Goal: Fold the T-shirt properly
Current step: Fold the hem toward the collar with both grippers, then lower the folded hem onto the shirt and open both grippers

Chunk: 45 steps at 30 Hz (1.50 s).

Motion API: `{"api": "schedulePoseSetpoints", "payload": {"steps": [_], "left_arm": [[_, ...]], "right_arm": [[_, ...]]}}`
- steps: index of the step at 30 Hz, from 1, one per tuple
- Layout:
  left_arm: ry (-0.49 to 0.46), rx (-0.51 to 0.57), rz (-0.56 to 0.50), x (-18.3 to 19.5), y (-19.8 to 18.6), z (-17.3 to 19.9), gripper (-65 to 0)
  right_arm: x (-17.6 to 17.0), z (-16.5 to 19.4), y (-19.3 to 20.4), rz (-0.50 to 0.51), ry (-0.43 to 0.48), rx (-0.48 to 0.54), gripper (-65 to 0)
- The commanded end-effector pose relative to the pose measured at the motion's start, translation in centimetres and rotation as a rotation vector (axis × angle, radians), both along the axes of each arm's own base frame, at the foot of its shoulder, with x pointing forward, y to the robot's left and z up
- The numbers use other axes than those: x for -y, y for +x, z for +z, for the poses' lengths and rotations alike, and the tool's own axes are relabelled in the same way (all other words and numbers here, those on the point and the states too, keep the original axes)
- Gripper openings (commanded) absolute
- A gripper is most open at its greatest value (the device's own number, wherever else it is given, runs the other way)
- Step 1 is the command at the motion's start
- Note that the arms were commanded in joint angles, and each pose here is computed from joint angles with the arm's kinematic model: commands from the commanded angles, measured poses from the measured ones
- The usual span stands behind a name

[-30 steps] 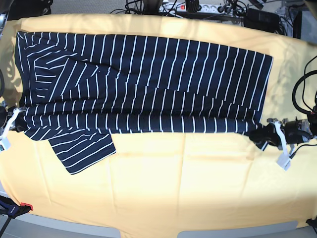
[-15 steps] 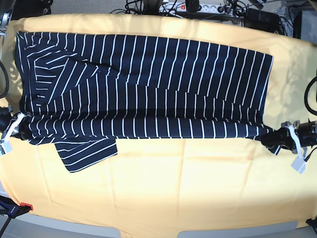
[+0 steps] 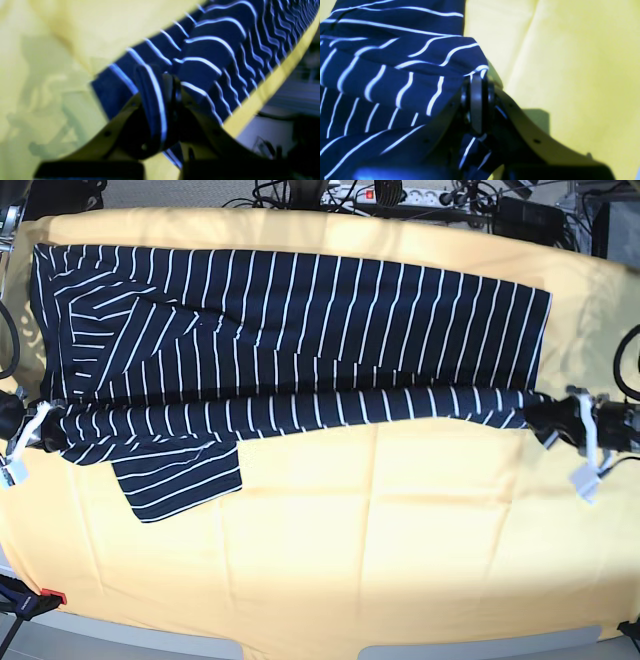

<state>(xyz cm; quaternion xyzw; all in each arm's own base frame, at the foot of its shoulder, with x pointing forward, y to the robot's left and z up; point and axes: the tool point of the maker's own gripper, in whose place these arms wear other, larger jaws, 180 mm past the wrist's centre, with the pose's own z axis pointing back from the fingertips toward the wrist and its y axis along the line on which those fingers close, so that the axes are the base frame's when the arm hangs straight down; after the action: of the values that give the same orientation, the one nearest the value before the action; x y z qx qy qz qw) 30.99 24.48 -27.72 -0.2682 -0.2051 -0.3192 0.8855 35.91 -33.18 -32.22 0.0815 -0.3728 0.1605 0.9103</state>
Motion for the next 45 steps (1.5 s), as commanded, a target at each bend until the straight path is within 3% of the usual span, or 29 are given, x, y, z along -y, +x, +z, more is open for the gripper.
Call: {"api": "schedulePoseSetpoints", "payload": {"steps": [1,5,13,21,24,25,28,30,32,39,45], "left_arm": [[0.000,0.041,-0.016,-0.2,0.1,1.6,-65.0],[0.025,0.028,-0.069,0.3,-1.6,1.7,-65.0],[0.073,0.015,-0.047,-1.6,-2.3,1.9,-65.0],[0.121,-0.149,-0.078,-2.4,-6.4,-1.7,-65.0],[0.115,-0.158,-0.071,-2.4,-6.6,-2.0,-65.0],[0.115,-0.158,-0.067,-2.5,-6.6,-2.1,-63.2],[0.117,-0.162,-0.058,-2.7,-6.6,-2.1,-40.1],[0.108,-0.153,-0.050,-2.7,-6.4,-2.1,-29.4],[0.093,-0.139,-0.042,-2.4,-6.1,-1.9,-28.8],[0.089,-0.121,-0.036,-2.3,-5.7,-1.9,-28.8],[0.114,-0.074,-0.028,-2.7,-4.9,-2.1,-28.8]], "right_arm": [[1.0,2.4,1.0,-0.006,-0.020,0.060,-65.0],[1.2,2.1,0.7,-0.005,-0.030,0.034,-65.0],[1.4,1.7,0.3,-0.006,-0.044,0.001,-65.0],[1.5,1.5,0.1,-0.006,-0.051,-0.017,-65.0],[1.5,1.6,0.2,-0.005,-0.051,-0.013,-64.4],[1.5,1.7,0.2,-0.006,-0.052,-0.011,-57.0],[2.0,1.9,0.1,-0.008,-0.066,-0.018,-31.3],[2.3,2.6,0.4,-0.011,-0.073,-0.006,-24.4],[2.4,3.5,0.9,-0.012,-0.066,0.017,-24.3],[-1.4,6.9,3.7,0.016,0.149,0.164,-24.3],[-5.2,2.7,5.3,-0.006,0.115,0.156,-24.3]]}}
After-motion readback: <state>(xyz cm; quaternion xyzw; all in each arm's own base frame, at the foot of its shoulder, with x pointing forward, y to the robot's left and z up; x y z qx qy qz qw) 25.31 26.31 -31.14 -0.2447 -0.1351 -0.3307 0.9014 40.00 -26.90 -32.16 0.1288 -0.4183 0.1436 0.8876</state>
